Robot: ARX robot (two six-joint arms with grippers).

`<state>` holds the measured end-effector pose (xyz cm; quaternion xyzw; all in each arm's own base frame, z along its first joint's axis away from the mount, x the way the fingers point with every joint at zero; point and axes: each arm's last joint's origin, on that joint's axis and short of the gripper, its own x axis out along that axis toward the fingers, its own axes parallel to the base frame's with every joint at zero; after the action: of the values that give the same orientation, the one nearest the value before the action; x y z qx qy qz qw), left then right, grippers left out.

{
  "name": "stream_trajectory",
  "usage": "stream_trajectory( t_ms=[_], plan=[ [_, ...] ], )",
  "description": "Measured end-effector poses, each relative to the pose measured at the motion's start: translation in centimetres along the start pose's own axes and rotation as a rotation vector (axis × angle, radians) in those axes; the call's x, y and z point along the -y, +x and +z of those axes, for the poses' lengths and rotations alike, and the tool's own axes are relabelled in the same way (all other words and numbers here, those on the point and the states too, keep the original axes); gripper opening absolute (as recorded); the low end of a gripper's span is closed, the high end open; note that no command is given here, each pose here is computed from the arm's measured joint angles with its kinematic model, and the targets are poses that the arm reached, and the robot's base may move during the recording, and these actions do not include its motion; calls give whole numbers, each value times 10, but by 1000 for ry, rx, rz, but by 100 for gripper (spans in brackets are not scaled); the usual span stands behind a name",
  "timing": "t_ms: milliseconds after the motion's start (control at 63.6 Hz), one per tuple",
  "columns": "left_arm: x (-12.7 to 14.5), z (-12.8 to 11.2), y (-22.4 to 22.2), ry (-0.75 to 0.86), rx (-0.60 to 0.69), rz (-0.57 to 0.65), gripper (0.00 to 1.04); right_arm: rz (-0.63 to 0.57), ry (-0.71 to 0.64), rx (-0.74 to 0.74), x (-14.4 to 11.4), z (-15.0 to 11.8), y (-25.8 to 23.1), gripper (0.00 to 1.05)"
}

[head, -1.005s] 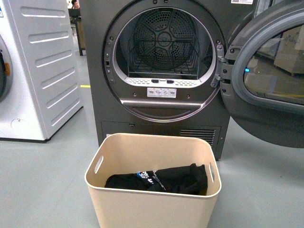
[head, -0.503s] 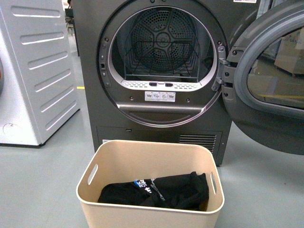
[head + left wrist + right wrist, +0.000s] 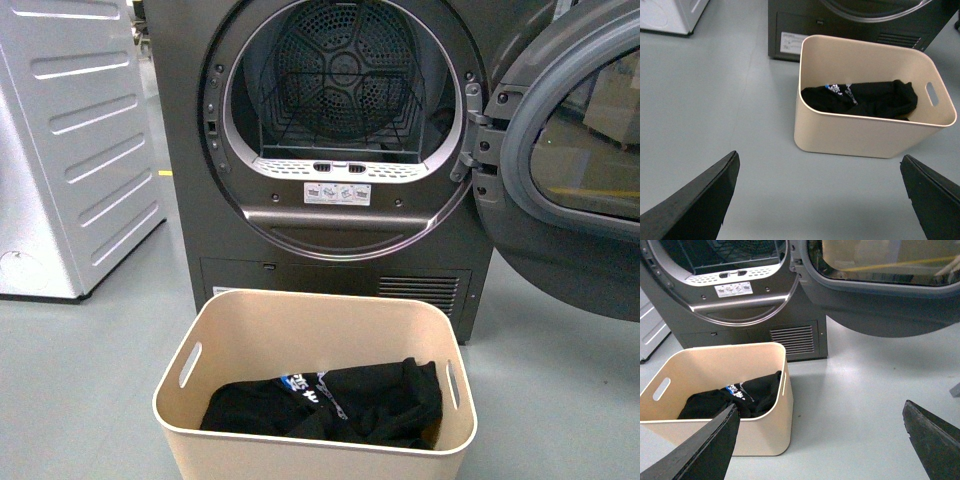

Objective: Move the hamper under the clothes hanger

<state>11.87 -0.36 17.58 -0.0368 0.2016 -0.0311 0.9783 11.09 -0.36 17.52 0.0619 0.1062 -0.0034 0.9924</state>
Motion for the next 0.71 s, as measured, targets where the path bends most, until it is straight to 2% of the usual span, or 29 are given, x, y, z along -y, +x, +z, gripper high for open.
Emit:
stream_trajectory(
  t_ms=[157, 236, 377, 534, 707],
  plan=[
    [9, 39, 34, 13, -1, -49, 98, 46, 11, 20, -2, 32, 30, 97],
    [10, 51, 59, 24, -41, -64, 98, 64, 10, -11, -3, 40, 54, 97],
    [5, 66, 106, 43, -140, -46, 98, 99, 6, -123, -8, 41, 100, 97],
    [-5, 84, 152, 59, -180, -9, 98, 106, -28, -203, -12, 44, 145, 97],
    [-16, 89, 205, 72, -286, 6, 98, 93, -82, -284, -11, 41, 194, 97]
  ],
)
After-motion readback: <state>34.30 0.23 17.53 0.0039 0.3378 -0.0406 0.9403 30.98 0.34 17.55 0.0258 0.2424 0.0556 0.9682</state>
